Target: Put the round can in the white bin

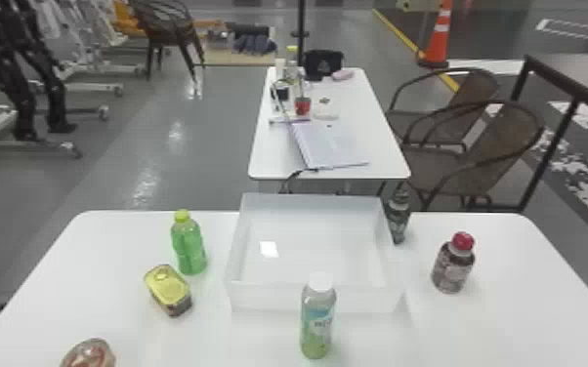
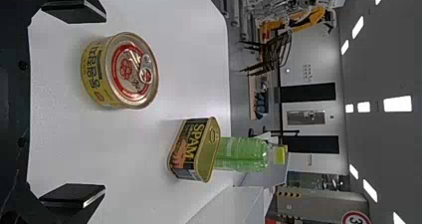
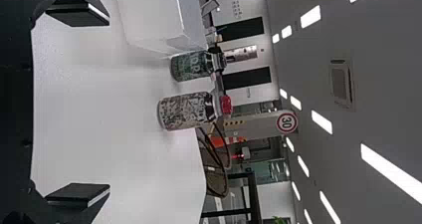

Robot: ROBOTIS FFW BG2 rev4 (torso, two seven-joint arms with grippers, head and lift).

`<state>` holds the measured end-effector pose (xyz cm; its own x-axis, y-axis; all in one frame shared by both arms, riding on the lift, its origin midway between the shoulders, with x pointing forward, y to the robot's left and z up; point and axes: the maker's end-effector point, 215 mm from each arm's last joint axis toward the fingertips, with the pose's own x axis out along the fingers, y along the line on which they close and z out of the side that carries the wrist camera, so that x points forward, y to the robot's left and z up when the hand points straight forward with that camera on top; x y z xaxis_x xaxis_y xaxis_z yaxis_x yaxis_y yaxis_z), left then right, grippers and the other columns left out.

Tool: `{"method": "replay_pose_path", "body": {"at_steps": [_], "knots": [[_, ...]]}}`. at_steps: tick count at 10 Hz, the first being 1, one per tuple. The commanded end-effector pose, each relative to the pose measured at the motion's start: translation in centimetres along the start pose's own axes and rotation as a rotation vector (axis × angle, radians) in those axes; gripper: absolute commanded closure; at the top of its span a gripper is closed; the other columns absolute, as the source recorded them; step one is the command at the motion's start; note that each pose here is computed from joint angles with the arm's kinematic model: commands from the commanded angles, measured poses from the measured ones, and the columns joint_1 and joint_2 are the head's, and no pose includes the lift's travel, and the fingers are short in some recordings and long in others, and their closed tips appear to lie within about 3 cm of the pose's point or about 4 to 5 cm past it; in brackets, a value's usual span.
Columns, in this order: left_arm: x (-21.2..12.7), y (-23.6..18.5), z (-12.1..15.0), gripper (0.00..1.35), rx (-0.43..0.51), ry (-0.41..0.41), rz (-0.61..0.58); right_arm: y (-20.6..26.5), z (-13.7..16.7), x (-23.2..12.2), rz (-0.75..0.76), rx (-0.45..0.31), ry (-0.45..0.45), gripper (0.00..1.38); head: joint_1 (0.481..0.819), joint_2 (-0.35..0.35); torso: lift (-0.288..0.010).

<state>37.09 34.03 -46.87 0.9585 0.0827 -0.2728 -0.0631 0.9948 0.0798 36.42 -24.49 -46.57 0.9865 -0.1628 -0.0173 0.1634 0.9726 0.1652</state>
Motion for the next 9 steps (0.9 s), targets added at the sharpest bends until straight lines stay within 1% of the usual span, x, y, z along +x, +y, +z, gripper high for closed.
{"method": "replay_pose_path", "body": {"at_steps": [1,5,6,7,8,9], "knots": [[0.0,1.0,-0.3,0.1,-0.002,0.011,0.021,0.0,0.0,0.0,0.0,0.0,0.0,0.11,0.549,0.0,-0.1],[1.1,4.8,-0.4,0.1,-0.008,0.015,0.088,-0.1,0.0,0.0,-0.002,0.001,0.001,0.11,0.549,0.0,-0.1],[1.6,4.6,-0.7,0.1,-0.03,0.017,0.082,-0.1,0.0,0.0,-0.002,0.002,0.001,0.11,0.549,0.0,-0.1],[2.4,4.0,-1.1,0.1,-0.042,0.016,0.05,-0.1,0.0,0.0,-0.002,0.002,0.001,0.11,0.549,0.0,-0.1],[2.8,3.7,-1.0,0.1,-0.039,0.016,0.045,0.0,0.0,0.2,-0.003,0.005,-0.002,0.11,0.549,0.0,-0.1],[3.3,4.4,-0.9,0.09,-0.03,0.016,0.055,0.1,0.2,0.3,0.0,0.005,-0.005,0.11,0.549,0.0,-0.1]]}}
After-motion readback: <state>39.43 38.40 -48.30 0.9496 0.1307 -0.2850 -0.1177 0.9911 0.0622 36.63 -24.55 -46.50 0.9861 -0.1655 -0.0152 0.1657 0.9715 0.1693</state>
